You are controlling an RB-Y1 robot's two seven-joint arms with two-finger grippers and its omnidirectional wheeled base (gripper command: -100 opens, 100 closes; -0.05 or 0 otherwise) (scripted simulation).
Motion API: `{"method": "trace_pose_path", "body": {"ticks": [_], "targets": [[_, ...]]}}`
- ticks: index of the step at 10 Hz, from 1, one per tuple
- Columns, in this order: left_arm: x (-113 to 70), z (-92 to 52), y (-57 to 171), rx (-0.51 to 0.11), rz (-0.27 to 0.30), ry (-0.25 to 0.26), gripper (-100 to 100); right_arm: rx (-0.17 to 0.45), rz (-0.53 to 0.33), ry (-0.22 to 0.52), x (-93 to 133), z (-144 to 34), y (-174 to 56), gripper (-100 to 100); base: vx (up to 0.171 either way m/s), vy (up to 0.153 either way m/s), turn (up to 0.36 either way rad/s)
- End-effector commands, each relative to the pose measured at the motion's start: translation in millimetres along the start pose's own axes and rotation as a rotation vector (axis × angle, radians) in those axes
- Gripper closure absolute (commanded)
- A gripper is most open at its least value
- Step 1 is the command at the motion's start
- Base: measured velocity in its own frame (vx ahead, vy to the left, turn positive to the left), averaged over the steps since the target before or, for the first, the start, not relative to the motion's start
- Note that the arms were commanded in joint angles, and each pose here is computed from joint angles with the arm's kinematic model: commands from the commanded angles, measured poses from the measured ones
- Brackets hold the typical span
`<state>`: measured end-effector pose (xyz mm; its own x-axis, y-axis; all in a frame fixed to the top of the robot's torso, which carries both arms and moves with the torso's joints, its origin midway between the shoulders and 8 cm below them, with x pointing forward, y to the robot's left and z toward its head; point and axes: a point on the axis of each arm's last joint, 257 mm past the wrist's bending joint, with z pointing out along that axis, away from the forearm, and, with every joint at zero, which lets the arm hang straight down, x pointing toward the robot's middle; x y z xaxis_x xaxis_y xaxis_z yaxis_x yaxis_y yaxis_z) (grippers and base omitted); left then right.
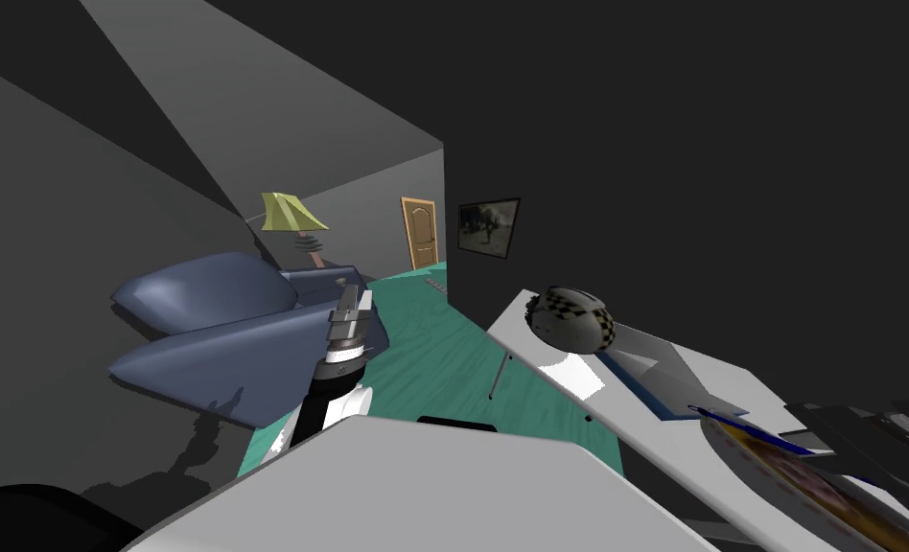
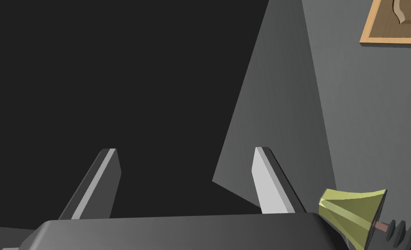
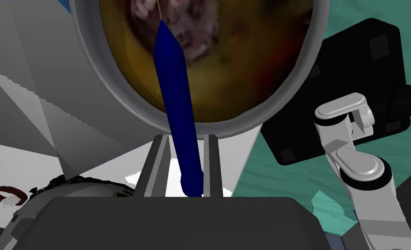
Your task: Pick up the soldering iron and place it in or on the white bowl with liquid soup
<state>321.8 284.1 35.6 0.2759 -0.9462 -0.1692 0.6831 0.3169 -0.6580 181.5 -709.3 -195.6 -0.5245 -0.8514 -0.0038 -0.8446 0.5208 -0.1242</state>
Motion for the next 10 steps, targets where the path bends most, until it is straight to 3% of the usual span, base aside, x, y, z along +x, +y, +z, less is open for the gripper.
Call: {"method": "trace_pose_path", "body": {"ticks": [1,4,5,9,10], "targets": [[0.0,0.0,0.0,0.0,0.0,0.0,0,-0.003,0.001,-0.024,-8.8,-7.6,-2.9,100,-0.026,-0.138,-0.128],[0.0,0.0,0.0,0.0,0.0,0.0,0,-0.005,0.001,-0.021,-7.8,-7.5,-2.5,100,-0.015,-0.051,-0.018],[0.0,0.0,0.0,0.0,0.0,0.0,0,-0.004,0.001,-0.021,-7.9,-7.5,-2.7,-100,0.0,0.0,0.0],[0.0,0.0,0.0,0.0,0.0,0.0,0,-0.004,0.001,-0.021,-7.8,-7.4,-2.6,-100,0.0,0.0,0.0],[0.0,0.0,0.0,0.0,0.0,0.0,0,-0.004,0.001,-0.021,-7.8,-7.4,-2.6,0,0.0,0.0,0.0]]}}
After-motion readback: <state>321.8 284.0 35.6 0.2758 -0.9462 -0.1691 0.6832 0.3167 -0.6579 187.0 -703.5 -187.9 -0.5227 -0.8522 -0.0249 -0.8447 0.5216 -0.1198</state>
